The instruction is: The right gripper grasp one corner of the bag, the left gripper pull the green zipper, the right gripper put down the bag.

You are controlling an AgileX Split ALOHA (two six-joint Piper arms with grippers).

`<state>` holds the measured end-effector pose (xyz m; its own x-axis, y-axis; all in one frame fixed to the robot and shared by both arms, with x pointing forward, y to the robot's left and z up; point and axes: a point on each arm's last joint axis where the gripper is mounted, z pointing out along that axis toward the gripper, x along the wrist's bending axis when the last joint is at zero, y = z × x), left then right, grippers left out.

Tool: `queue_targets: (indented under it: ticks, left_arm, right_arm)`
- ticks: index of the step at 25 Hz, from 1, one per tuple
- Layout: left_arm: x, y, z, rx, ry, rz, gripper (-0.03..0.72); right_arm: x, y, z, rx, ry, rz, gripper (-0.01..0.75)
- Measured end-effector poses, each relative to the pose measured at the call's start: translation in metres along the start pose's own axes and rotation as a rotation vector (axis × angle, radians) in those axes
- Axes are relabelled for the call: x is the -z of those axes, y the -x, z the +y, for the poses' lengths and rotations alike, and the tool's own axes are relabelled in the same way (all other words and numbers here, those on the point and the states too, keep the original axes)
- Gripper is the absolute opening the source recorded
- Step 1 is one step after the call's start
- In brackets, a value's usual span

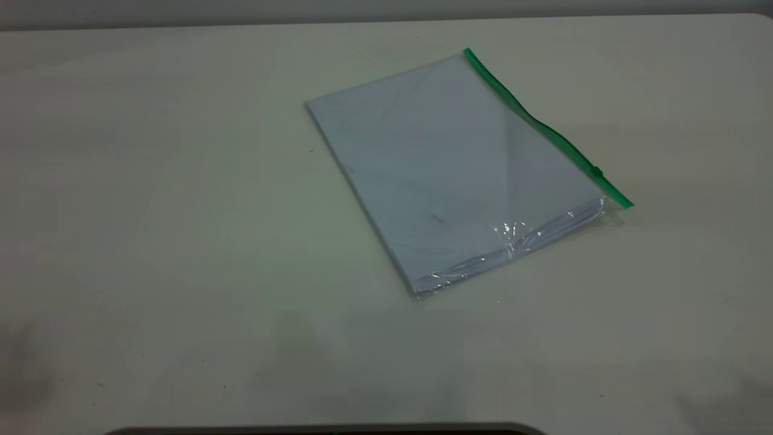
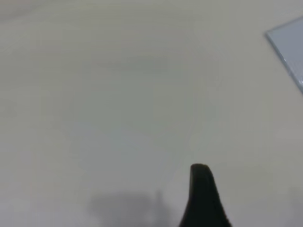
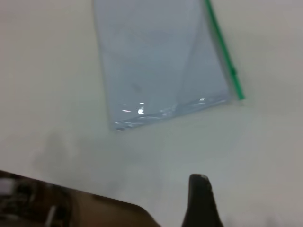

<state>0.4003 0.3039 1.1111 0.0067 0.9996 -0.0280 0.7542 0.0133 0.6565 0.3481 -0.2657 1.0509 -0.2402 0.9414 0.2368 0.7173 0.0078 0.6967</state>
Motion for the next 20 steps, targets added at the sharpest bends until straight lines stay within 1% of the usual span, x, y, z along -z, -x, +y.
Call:
queue_targets:
  ticks: [4, 7, 11, 13, 15, 18, 20]
  left_arm:
    - [-0.037, 0.0, 0.032, -0.007, -0.02, -0.03, 0.587]
    - [-0.069, 0.002, 0.049, -0.028, -0.006, -0.072, 0.587]
    - [-0.113, 0.005, 0.057, -0.051, -0.007, -0.137, 0.587]
    - [-0.13, 0.007, 0.059, -0.065, -0.006, -0.176, 0.587]
    - [-0.145, 0.01, 0.062, -0.106, -0.008, -0.22, 0.587]
    - [-0.167, 0.021, 0.065, -0.175, -0.015, -0.301, 0.587]
    - [-0.181, 0.032, 0.066, -0.215, -0.016, -0.359, 0.587]
  right_arm:
    - [-0.036, 0.006, 0.014, -0.034, -0.066, 0.062, 0.578]
    - [-0.064, 0.011, 0.02, -0.051, -0.107, 0.102, 0.578]
    - [-0.101, 0.018, 0.021, -0.086, -0.166, 0.152, 0.578]
    - [-0.119, 0.022, 0.019, -0.079, -0.194, 0.181, 0.578]
    - [-0.138, 0.026, 0.015, -0.103, -0.22, 0.208, 0.578]
    - [-0.165, 0.032, 0.01, -0.145, -0.237, 0.242, 0.578]
    - [-0.182, 0.036, 0.004, -0.17, -0.246, 0.261, 0.578]
